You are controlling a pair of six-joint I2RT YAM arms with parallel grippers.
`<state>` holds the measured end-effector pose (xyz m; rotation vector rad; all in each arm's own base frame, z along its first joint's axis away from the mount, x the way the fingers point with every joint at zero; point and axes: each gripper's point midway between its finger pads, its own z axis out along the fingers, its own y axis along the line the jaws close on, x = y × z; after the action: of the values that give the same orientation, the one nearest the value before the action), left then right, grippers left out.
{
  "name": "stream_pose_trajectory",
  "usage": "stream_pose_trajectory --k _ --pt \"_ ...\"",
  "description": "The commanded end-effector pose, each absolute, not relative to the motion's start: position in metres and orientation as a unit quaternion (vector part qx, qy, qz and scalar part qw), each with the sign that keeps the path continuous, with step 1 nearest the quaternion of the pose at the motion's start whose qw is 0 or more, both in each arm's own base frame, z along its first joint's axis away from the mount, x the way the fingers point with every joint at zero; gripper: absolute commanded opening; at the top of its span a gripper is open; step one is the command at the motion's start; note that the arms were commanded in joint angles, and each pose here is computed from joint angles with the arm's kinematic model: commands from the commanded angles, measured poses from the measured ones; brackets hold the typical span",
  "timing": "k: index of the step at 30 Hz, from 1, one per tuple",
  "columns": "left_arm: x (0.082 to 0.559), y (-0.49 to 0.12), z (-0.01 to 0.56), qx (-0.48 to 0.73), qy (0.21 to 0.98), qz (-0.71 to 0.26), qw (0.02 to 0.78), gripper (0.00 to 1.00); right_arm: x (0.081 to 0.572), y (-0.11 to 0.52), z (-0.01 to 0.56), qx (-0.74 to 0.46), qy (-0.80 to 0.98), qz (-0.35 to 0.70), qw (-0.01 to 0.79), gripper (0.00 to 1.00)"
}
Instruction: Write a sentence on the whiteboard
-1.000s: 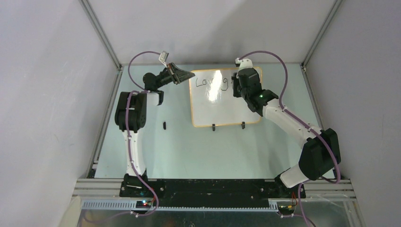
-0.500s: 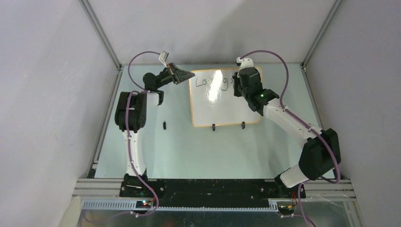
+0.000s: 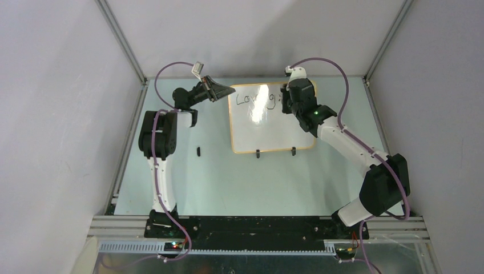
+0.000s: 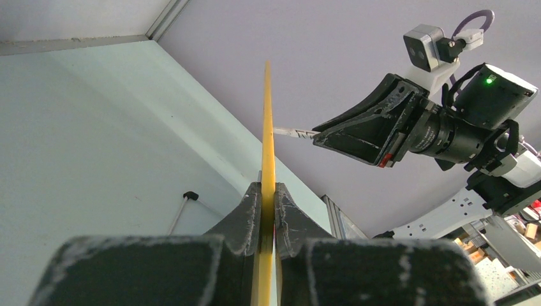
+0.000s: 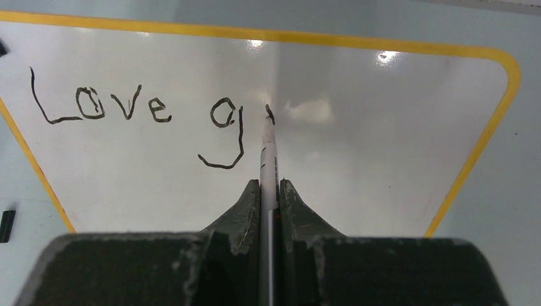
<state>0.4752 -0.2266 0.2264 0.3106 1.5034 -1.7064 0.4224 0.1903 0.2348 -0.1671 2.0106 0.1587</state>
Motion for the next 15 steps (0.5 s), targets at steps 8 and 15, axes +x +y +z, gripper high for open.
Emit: stream_pose_trajectory --k 8,15 --pt "0.466 -0.228 0.252 0.159 0.576 -0.672 0.437 0.00 0.437 0.182 0.257 -0.051 0.828 0.055 0.556 0.00" --pt "0.466 -0.228 0.252 0.159 0.575 -0.672 0.438 0.00 0.439 0.178 0.259 -0.039 0.826 0.048 0.560 0.00"
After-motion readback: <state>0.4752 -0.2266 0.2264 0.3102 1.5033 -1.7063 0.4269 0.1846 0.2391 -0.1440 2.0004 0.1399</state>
